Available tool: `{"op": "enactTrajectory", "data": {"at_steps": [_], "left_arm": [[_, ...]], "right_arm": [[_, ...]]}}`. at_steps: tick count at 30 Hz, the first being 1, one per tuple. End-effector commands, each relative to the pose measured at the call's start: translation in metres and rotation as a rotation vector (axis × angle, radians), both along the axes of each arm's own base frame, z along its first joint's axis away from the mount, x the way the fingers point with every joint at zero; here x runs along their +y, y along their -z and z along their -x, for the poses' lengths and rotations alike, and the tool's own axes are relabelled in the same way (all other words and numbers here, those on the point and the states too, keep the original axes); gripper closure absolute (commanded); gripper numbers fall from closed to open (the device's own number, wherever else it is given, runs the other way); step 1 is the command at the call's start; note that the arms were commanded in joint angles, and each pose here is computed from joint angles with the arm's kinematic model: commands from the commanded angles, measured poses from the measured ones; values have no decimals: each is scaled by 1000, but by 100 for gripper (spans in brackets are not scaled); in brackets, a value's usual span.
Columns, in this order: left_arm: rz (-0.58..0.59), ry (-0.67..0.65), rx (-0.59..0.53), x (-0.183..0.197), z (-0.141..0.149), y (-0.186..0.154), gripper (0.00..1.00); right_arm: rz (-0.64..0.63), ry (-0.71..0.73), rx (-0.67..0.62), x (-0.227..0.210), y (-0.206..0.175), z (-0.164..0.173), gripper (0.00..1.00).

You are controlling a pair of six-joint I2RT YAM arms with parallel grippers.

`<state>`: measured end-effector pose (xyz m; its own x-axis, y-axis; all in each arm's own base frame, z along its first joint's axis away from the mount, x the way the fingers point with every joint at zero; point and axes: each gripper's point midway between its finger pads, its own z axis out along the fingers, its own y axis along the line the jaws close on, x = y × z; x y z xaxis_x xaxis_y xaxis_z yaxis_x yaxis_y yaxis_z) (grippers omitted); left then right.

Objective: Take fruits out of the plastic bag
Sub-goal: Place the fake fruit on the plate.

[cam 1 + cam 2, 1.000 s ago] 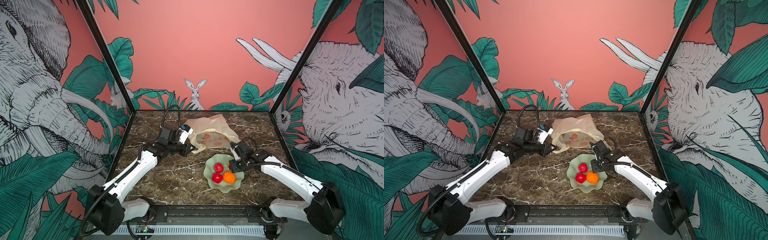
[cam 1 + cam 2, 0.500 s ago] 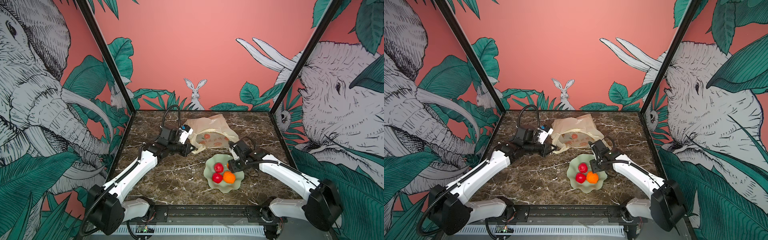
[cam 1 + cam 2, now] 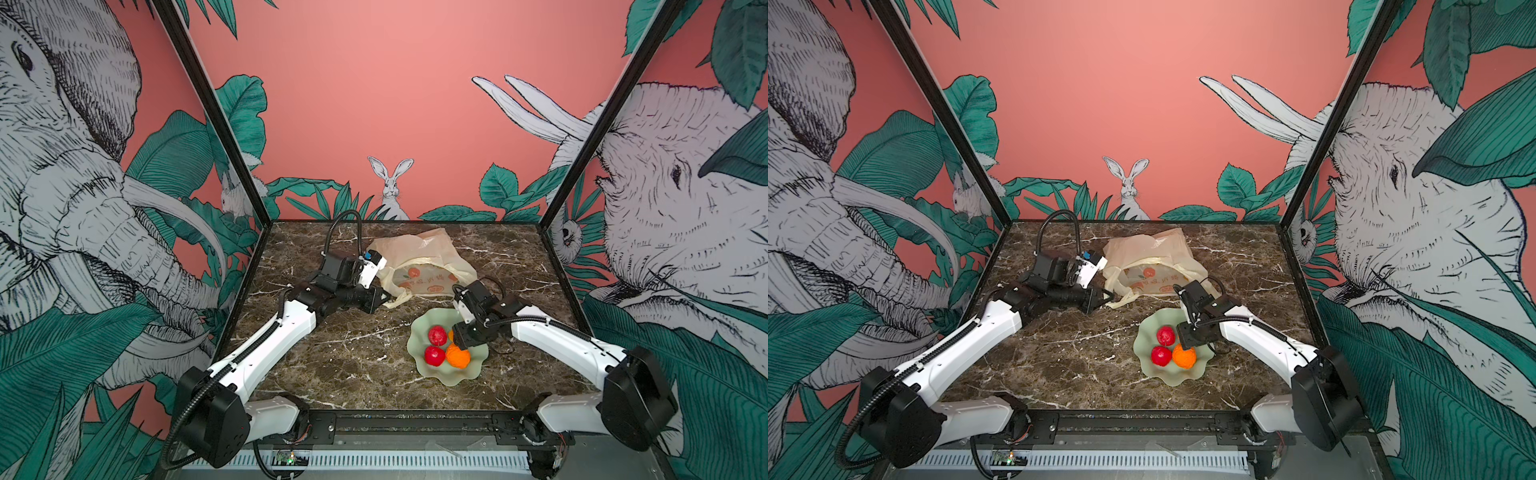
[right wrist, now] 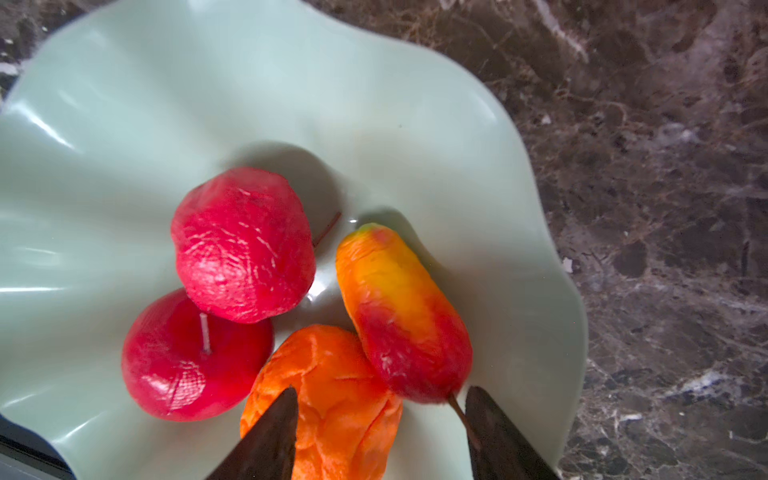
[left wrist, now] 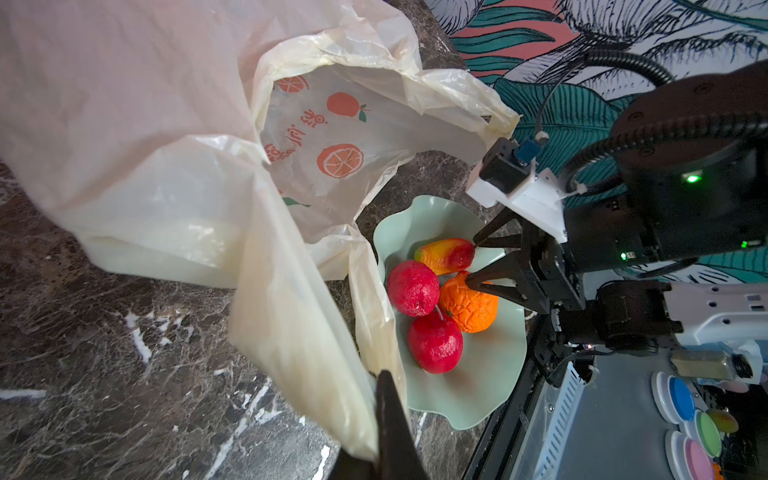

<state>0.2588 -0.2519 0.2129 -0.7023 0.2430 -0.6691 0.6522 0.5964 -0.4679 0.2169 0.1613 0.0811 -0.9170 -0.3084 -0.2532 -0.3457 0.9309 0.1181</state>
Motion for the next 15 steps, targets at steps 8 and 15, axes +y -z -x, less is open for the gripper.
{"op": "enactTrajectory", "data": {"at_steps": [8, 15], "left_arm": [[8, 80, 5, -1, 19, -5, 100], [-24, 139, 1, 0, 26, -7, 100]], "right_arm": [[-105, -42, -209, 11, -68, -17, 56], [-263, -260, -478, 68, -107, -60, 82]]}}
